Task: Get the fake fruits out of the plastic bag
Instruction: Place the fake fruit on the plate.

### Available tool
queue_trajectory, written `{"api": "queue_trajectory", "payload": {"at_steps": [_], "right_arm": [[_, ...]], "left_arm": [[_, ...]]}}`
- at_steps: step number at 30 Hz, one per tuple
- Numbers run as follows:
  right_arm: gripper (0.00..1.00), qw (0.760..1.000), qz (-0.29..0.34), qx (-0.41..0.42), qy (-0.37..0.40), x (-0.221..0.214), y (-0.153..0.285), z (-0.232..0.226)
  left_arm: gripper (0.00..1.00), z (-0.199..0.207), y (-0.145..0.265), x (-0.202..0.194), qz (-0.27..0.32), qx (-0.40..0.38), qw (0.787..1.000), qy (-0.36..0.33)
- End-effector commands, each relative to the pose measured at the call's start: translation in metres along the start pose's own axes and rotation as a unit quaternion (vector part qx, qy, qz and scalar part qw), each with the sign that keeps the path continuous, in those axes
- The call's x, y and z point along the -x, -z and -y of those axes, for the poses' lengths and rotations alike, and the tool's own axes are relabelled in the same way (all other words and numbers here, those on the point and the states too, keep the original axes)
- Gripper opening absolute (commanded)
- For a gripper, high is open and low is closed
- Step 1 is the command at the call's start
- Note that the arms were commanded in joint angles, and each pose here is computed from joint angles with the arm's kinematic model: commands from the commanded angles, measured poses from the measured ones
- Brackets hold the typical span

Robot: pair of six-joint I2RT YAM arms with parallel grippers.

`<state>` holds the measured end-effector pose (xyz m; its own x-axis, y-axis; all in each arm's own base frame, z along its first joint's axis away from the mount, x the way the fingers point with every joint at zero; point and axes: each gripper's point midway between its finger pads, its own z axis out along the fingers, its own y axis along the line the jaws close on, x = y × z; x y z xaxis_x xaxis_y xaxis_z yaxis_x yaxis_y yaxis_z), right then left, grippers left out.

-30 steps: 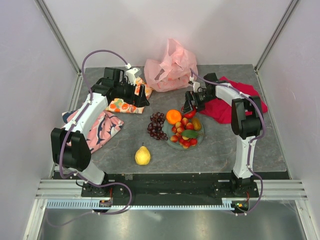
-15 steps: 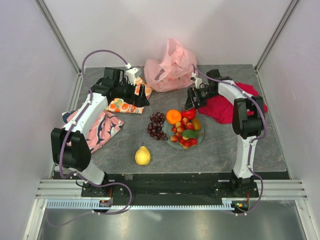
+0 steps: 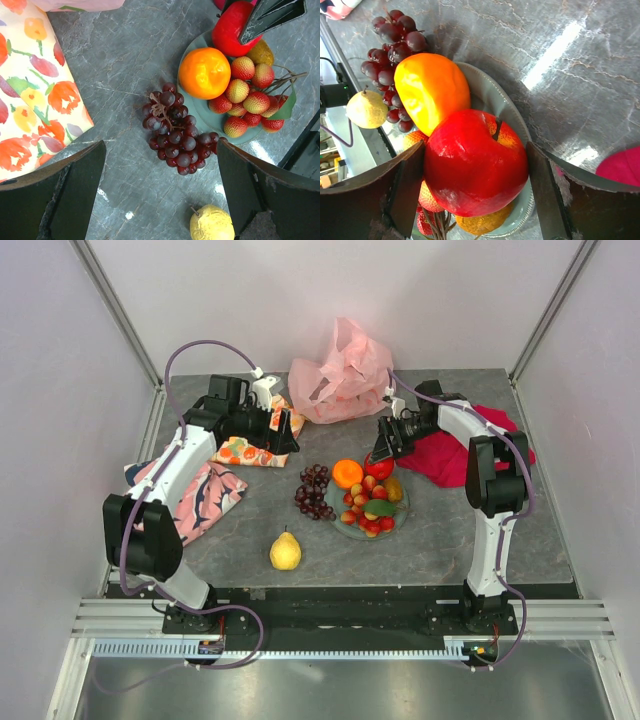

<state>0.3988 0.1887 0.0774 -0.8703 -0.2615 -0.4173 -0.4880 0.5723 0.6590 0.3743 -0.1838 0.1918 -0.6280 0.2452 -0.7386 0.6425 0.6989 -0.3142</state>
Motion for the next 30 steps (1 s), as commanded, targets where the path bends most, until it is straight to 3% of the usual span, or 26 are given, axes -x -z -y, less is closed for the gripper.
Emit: {"api": "queue_trajectory", "payload": {"at_steps": [1, 5, 11, 25, 30], "right_arm": [[0.80, 0.999, 0.008, 0.032, 0.005, 0.008, -0.001, -0.013], [0.82, 1.000, -0.006, 0.028, 0.002, -0.003, -0.007, -0.015], [0.98, 0.999, -0.033, -0.001, -0.004, -0.020, -0.019, -0.005], [0.98, 0.998, 0.007, -0.059, 0.034, 0.014, 0.017, 0.021], [0.98, 0.997, 0.015, -0.069, 0.037, 0.017, 0.041, 0.025]], "left_arm": [[0.98, 0.004, -0.001, 0.013, 0.020, -0.015, 1.000, -0.011], [0.98, 0.005, -0.001, 0.011, 0.018, -0.016, 1.000, -0.009], [0.98, 0.004, -0.003, 0.009, 0.015, -0.016, 1.000, -0.006], [0.99, -0.005, -0.001, -0.014, -0.015, 0.007, 0.999, -0.028], [0.99, 0.001, 0.029, -0.043, -0.071, 0.001, 0.995, -0.071]]}}
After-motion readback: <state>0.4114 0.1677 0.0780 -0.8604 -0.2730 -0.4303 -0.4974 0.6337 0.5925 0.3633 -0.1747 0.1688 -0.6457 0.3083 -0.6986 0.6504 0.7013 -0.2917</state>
